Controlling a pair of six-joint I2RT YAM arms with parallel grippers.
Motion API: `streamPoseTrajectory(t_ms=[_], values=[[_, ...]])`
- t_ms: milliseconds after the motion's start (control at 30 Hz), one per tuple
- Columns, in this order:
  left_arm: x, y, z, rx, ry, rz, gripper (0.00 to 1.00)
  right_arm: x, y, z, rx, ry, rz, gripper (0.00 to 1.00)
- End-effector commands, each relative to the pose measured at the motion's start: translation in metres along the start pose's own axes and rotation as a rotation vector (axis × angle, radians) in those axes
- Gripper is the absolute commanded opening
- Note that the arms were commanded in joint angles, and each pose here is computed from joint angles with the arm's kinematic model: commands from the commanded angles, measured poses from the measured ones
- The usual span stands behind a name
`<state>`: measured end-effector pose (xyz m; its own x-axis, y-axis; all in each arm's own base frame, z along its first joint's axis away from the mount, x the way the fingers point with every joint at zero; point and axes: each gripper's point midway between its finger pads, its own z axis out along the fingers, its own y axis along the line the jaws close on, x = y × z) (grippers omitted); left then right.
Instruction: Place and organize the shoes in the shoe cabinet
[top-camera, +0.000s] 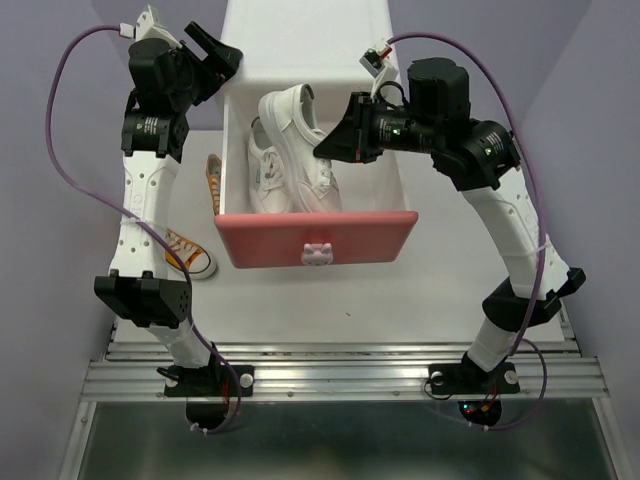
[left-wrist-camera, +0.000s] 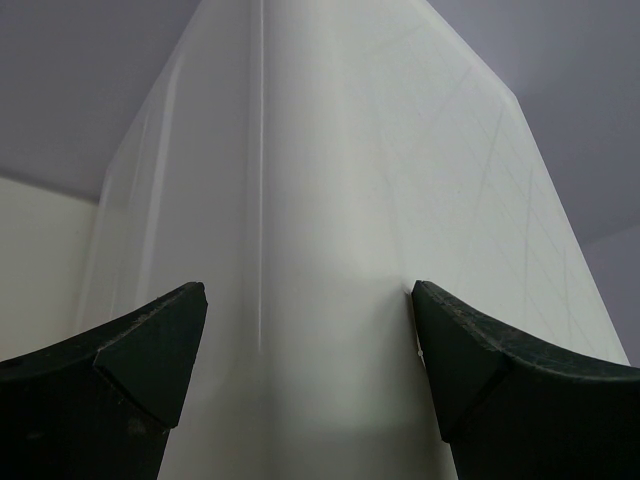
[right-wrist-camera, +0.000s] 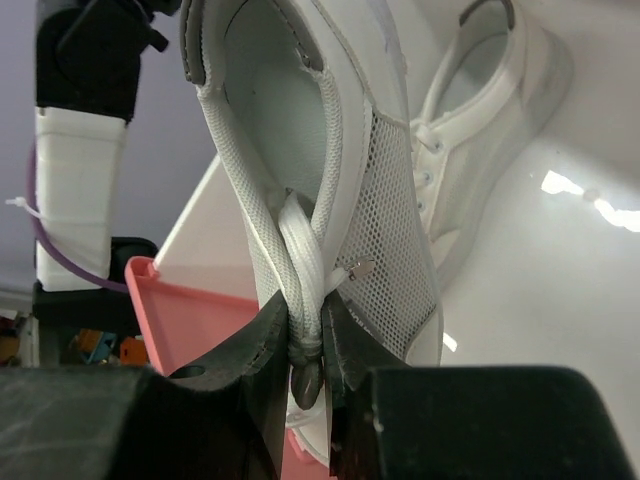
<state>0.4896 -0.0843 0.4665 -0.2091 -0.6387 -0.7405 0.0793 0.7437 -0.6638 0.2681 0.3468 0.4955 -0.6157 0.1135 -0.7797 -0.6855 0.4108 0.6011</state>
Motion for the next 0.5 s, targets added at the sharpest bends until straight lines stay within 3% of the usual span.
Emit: streamPoseTrajectory(t_ms=[0,333,467], values=[[0.081,0.116,0.012,-0.361,0.263,0.061,0.93,-0.012,0.012,-0.03,0.053,-0.075,-0.066,0.01],[0.081,0.116,0.012,-0.356,0.261,0.066,0.93,0.0,-0.013,-0.004,0.256,-0.09,-0.097,0.01],[0.081,0.116,0.012,-0.356,0.263,0.065,0.93,-0.009,-0.025,0.001,0.365,-0.158,-0.122,0.01]])
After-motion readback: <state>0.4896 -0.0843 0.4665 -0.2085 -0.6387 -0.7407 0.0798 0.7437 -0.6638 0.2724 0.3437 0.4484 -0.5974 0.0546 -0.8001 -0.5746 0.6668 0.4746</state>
